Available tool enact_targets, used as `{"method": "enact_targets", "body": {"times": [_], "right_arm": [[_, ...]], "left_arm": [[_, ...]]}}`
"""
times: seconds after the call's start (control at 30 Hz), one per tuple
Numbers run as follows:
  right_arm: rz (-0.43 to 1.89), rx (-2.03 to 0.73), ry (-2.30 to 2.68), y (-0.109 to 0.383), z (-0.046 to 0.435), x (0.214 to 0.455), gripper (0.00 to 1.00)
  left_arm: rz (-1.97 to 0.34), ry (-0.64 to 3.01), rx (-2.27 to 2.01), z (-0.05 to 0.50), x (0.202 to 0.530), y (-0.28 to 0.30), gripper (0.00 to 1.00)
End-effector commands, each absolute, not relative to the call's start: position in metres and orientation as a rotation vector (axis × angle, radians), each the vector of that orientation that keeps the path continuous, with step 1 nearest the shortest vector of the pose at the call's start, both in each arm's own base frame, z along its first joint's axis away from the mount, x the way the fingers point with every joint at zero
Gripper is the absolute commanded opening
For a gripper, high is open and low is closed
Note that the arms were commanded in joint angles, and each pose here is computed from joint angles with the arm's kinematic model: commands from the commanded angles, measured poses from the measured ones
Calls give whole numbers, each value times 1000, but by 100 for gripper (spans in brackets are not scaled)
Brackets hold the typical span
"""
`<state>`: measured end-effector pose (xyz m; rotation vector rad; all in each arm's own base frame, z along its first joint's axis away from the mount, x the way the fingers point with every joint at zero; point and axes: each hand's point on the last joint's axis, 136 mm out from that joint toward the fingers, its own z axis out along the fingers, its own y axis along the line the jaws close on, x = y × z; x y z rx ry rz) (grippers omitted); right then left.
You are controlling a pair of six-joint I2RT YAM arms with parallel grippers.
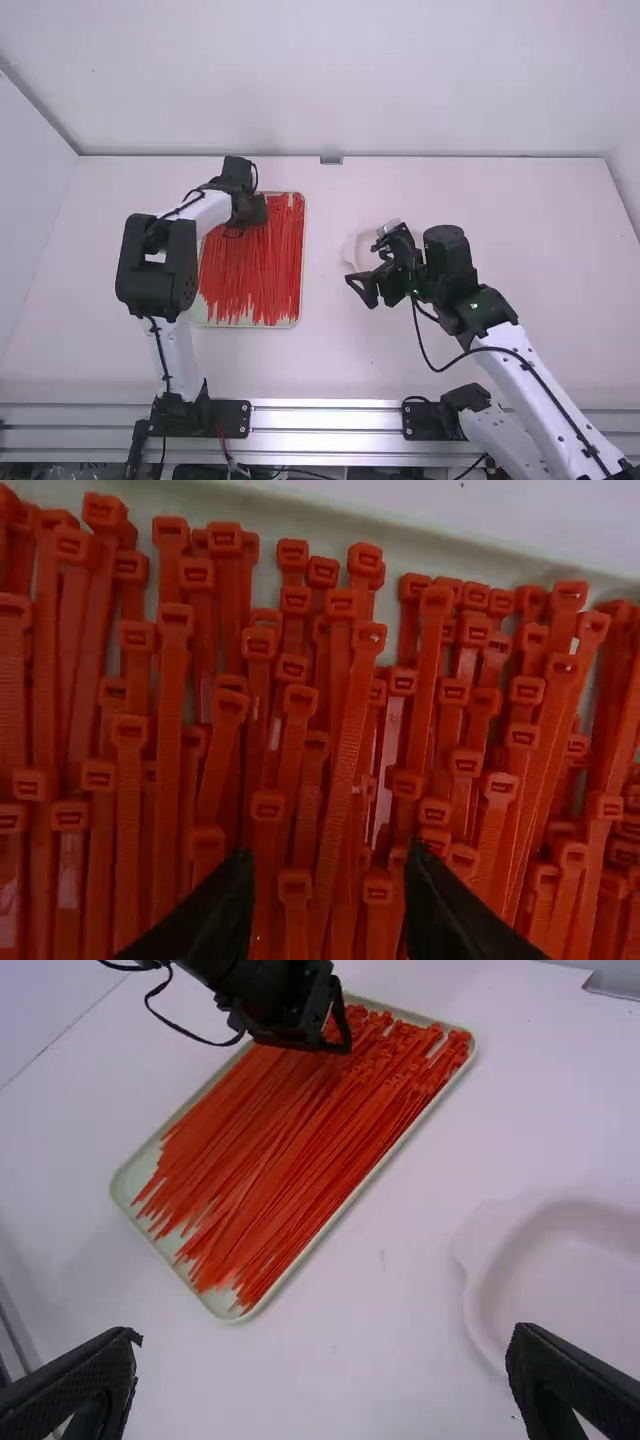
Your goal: Fasten the cable tie
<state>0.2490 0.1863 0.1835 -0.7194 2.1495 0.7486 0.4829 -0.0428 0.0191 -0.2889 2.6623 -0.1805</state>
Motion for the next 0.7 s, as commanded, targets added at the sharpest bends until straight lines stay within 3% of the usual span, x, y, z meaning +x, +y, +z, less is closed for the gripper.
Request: {"method": "enact_targets", "body": {"times": [0.0,0.67], "right_arm": [[743,-715,2134,187,192,253,99],[767,-723,2129,190,193,251,98]], "left_arm": [[-157,2691,-320,6,473,-37,40],[-124,2690,-319,4,472,-35,30]]}}
